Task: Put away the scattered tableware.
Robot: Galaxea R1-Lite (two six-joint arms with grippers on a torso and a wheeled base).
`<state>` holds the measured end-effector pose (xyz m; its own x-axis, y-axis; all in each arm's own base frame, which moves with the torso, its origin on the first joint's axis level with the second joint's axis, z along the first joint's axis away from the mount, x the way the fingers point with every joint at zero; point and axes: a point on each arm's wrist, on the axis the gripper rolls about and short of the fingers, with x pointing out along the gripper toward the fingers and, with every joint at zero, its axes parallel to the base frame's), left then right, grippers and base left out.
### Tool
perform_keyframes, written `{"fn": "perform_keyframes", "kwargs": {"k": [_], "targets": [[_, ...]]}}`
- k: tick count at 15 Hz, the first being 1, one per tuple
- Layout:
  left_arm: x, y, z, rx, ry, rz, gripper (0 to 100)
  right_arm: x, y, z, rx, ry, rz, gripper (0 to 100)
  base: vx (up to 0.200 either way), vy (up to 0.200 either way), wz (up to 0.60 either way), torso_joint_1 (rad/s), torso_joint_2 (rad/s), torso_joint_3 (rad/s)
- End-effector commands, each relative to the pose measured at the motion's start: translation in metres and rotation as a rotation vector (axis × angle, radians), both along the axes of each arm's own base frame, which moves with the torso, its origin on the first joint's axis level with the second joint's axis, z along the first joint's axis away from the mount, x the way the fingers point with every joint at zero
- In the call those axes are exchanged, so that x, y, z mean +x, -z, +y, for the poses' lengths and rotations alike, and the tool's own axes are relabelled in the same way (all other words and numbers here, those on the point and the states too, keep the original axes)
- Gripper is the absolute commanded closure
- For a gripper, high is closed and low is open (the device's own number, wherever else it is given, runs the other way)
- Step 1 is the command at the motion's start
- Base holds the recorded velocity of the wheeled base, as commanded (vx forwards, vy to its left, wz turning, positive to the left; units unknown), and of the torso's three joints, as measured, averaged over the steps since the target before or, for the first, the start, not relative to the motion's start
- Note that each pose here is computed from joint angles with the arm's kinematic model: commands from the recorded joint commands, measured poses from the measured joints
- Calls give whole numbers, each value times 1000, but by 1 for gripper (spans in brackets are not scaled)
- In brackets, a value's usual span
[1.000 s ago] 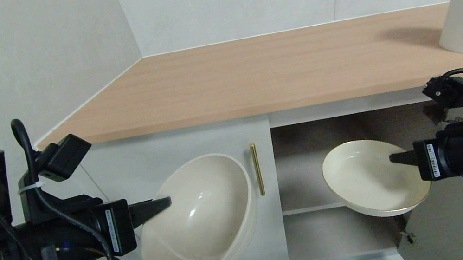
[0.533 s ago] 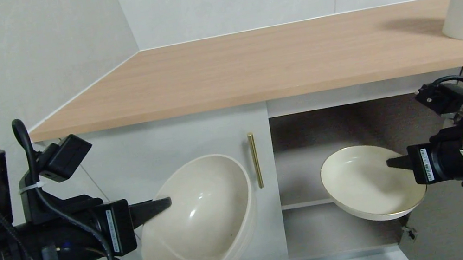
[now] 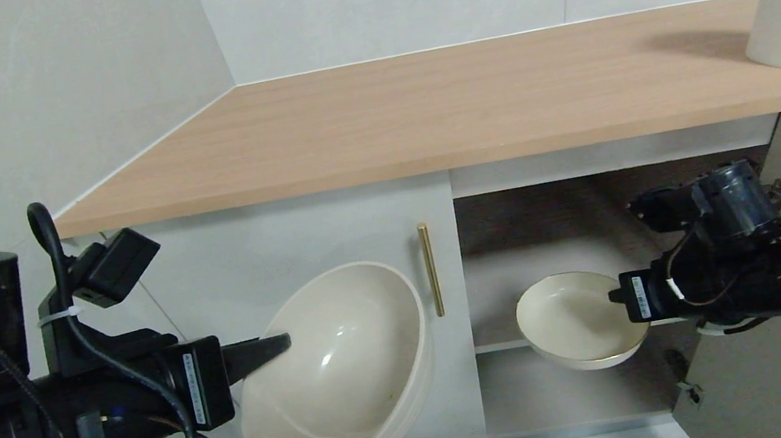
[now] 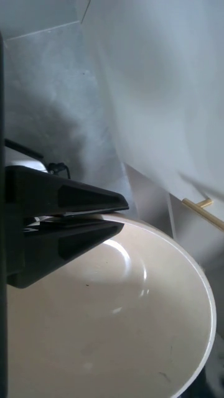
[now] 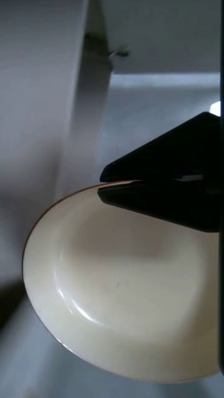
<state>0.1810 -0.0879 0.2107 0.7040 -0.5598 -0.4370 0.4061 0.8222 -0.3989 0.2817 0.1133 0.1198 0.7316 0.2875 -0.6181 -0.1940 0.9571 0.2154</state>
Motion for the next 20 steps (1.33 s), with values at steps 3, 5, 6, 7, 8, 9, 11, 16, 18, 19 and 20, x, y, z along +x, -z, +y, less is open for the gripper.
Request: {"fn": "perform_keyframes", "kwargs": {"k": [3,5,6,7,8,9,11,16,18,19,20], "targets": [[0,0,0,1,2,2,100,35,81,2,-45,88,88,100,0,0,0,0,0,0],[0,0,-1,1,3,2,100,53,102,-1,-40,171,33,100,0,0,0,0,0,0],[1,2,-1,3,3,8,100,67,117,-3,-21,228,-15,100,0,0,0,0,0,0],[1,2,-1,4,3,10,100,76,126,-2,-33,259,-34,100,0,0,0,0,0,0],[2,3,-2,5,3,12,100,81,129,-3,-45,283,-42,100,0,0,0,0,0,0],[3,4,-2,7,3,16,100,94,135,-4,-66,335,-70,100,0,0,0,0,0,0],[3,4,-2,8,5,17,100,103,141,-7,-73,360,-77,100,0,0,0,0,0,0],[3,4,-2,9,6,17,100,124,145,-9,-88,432,-131,100,0,0,0,0,0,0],[3,4,-2,9,6,17,100,129,144,-8,-73,444,-143,100,0,0,0,0,0,0],[2,5,-2,10,6,19,100,131,142,-8,-59,453,-151,100,0,0,0,0,0,0],[2,5,-2,10,6,19,100,131,142,-8,-58,454,-151,100,0,0,0,0,0,0]]}}
